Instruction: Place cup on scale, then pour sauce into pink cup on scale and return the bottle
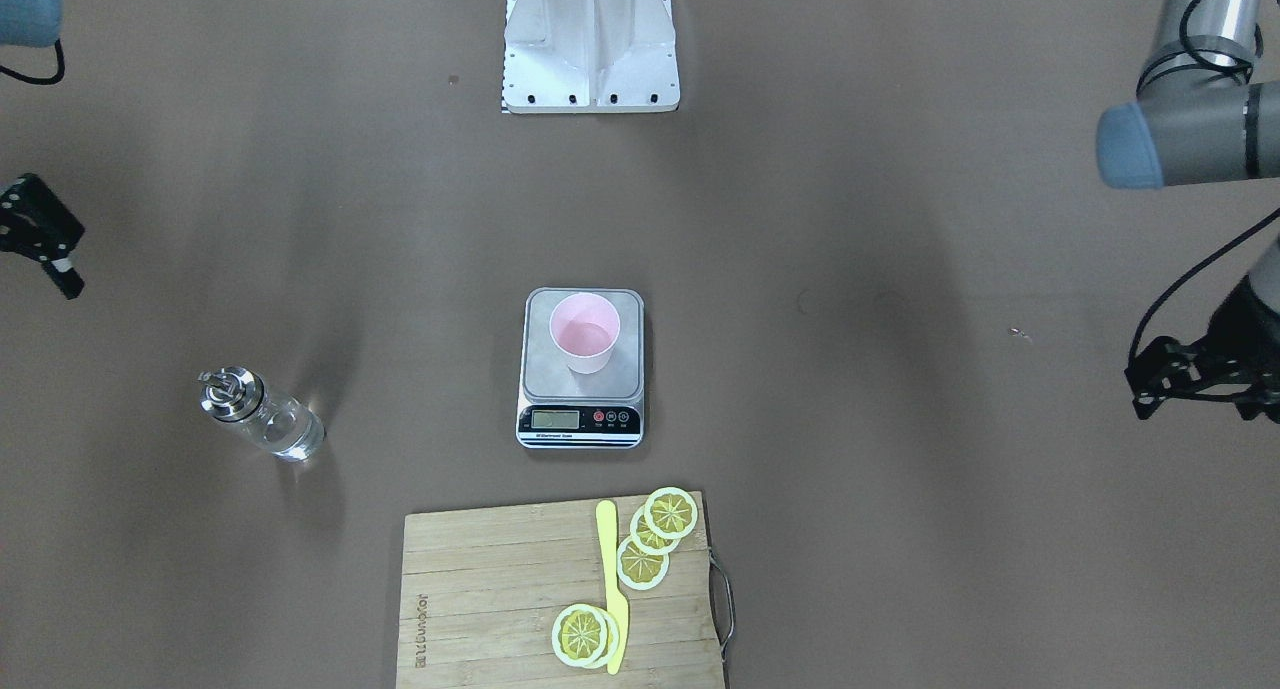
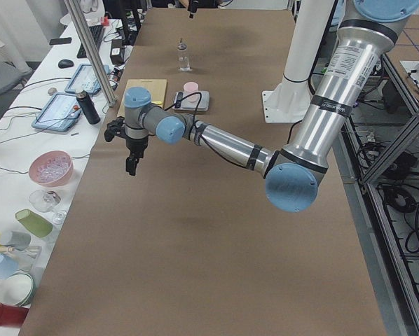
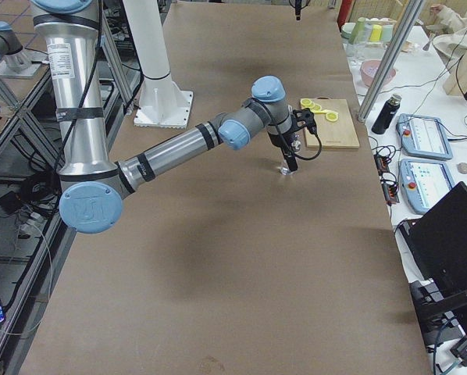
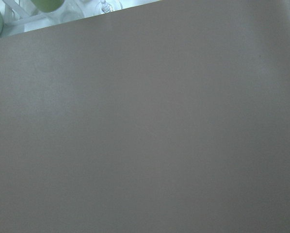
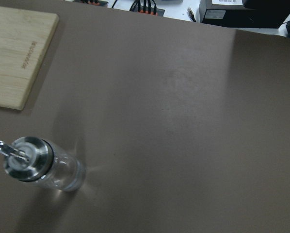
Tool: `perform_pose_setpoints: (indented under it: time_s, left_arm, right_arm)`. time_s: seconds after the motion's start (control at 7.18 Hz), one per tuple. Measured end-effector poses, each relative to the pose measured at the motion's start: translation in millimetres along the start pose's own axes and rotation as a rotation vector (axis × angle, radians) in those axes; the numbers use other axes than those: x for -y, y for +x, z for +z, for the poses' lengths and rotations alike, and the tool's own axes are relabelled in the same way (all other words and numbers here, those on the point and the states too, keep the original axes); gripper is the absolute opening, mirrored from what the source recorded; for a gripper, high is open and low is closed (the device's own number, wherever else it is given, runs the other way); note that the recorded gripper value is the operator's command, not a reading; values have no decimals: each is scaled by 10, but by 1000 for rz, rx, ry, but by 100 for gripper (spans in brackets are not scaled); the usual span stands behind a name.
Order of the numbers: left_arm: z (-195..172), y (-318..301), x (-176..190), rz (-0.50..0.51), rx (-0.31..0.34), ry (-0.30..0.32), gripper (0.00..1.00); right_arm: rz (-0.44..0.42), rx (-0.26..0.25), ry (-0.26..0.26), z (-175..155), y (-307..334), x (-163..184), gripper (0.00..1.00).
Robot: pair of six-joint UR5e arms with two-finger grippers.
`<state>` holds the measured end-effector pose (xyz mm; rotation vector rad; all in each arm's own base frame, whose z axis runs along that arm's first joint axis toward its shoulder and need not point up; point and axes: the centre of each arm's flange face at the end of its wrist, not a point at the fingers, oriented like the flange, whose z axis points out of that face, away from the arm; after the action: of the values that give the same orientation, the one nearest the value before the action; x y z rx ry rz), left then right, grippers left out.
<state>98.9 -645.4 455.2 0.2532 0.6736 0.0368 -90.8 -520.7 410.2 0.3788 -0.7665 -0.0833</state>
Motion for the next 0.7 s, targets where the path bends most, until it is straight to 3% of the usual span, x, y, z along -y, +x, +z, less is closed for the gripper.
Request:
perform_pose_setpoints:
  time_s: [0.28, 0.7]
  left_arm:
    - [-146, -939, -57, 44, 22, -29, 99]
    - [-113, -1886, -286, 12, 94, -59, 99]
  right_arm:
    - [40, -22, -132, -49, 738, 6, 100]
    - [-119, -19, -286, 238, 2014, -386, 100]
